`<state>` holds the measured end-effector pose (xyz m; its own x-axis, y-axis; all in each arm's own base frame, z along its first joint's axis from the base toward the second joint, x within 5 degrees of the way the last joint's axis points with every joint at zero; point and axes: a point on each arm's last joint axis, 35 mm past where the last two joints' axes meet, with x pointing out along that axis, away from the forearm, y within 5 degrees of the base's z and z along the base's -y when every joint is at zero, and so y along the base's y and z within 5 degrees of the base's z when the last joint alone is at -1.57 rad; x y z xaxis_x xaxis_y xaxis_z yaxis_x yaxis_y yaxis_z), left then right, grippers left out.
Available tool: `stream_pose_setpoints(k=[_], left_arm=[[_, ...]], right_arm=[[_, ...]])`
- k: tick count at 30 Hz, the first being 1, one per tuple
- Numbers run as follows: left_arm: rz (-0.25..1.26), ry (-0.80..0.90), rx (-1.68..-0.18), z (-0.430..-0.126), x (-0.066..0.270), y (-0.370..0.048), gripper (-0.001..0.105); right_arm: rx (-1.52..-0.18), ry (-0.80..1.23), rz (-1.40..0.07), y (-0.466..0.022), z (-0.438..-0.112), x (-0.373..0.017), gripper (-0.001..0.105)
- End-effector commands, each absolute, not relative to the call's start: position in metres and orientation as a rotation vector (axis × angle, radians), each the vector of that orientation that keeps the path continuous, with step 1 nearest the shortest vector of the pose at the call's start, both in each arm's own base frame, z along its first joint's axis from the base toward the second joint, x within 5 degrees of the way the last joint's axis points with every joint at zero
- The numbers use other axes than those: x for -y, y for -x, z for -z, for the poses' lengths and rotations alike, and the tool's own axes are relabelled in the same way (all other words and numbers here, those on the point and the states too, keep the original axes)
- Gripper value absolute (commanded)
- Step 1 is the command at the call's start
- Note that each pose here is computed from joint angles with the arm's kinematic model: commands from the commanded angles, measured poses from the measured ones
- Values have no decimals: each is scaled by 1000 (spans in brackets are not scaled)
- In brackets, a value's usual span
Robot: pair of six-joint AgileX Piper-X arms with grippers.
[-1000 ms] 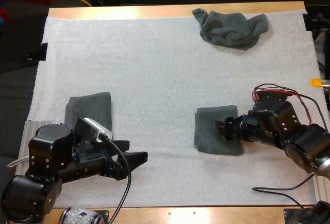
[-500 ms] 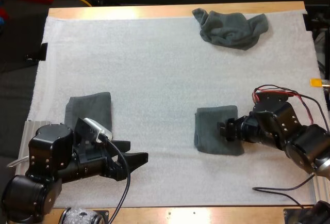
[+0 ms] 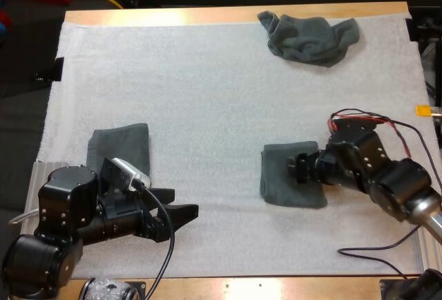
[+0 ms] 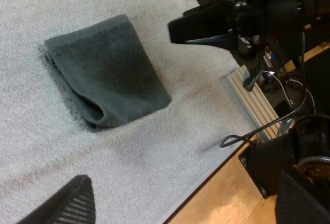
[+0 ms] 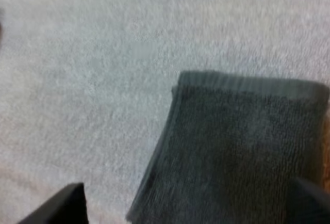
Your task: Pick towel from pile, fold and stack
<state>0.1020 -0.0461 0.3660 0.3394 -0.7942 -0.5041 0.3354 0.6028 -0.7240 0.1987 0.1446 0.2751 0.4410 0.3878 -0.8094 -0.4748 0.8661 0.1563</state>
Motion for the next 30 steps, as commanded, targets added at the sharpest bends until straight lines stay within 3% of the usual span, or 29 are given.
stream_pose_setpoints(k=[1,30], left_arm=[[800,560,-956,-369,46,-100,70],[804,568,-974,-368,46,-99,70]], right_arm=[[-967,108,-541,-203,-274,-147,74],[-1142,160,-476,-249,-194,-165,74]])
